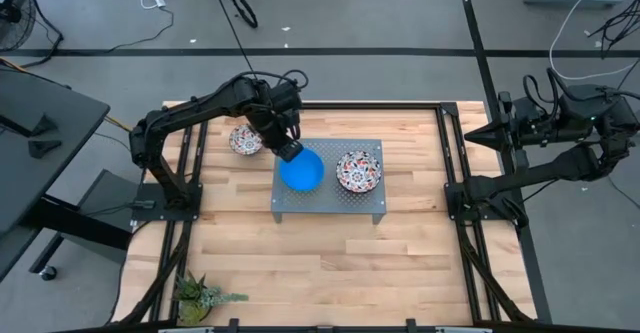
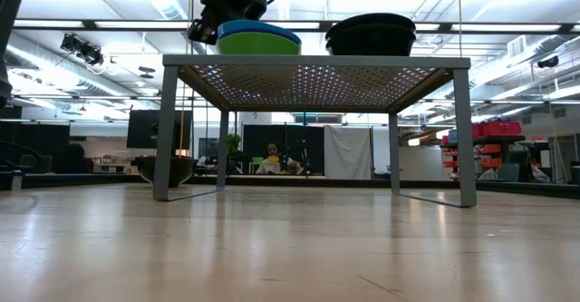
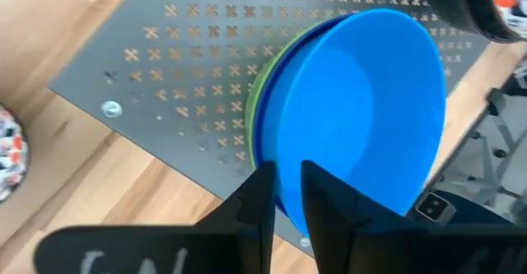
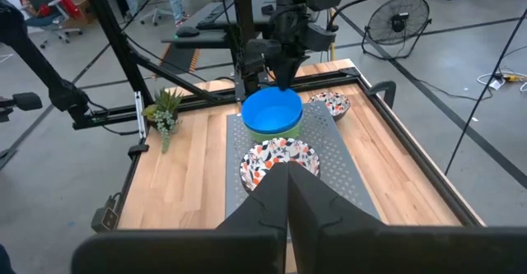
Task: Pick & Place Mini bowls
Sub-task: Stack the light blue bowl on top of the blue bowl on the shelf
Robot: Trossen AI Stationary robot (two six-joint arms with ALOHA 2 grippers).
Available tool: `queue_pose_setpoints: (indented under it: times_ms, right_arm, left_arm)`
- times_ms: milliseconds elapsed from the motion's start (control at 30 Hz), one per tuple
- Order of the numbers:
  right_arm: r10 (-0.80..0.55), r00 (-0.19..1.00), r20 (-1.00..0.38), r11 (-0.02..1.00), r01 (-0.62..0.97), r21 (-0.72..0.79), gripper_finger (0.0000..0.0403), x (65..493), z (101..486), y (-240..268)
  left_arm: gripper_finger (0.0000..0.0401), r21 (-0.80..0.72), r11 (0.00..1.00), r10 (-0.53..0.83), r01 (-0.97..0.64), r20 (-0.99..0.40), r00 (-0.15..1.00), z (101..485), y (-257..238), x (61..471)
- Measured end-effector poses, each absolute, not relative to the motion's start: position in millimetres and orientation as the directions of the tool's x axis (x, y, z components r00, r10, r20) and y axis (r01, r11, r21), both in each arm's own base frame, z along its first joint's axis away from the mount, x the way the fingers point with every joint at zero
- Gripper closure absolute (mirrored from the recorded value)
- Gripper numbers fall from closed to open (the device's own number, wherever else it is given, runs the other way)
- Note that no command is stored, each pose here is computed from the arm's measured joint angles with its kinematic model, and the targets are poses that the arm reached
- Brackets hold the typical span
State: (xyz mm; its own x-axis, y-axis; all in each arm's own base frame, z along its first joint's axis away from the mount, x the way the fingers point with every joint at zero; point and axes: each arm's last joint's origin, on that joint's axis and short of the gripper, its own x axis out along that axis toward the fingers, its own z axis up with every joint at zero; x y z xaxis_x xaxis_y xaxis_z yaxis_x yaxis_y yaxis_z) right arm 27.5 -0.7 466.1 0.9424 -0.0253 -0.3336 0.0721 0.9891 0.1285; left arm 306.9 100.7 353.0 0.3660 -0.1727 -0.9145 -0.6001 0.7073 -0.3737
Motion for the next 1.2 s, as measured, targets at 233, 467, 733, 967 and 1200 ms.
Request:
queue_pose_setpoints:
  times_ms: [233, 467, 733, 967, 1200]
  right_arm:
    - [-0.025, 0.942, -0.333, 0.989, 0.072, 0.129, 0.0396, 27, 466, -1]
    - [-0.025, 0.942, -0.334, 0.989, 0.071, 0.129, 0.0396, 28, 466, -1]
    - [-0.025, 0.942, -0.334, 0.989, 0.072, 0.129, 0.0396, 27, 466, -1]
    - [-0.025, 0.942, -0.334, 0.989, 0.072, 0.129, 0.0396, 27, 466, -1]
    - [-0.025, 0.942, -0.333, 0.989, 0.072, 0.129, 0.0396, 27, 466, -1]
  left_arm:
    - [0.0323, -0.399, 0.703, -0.200, -0.589, -0.906, 0.374, 353, 100, 307]
    - [0.0323, -0.394, 0.719, -0.198, -0.573, -0.906, 0.374, 353, 100, 307]
    - [0.0291, -0.366, 0.740, -0.173, -0.564, -0.914, 0.367, 353, 101, 307]
    - [0.0237, -0.390, 0.740, -0.198, -0.548, -0.905, 0.377, 355, 100, 305]
    - [0.0224, -0.418, 0.744, -0.205, -0.521, -0.885, 0.418, 368, 96, 295]
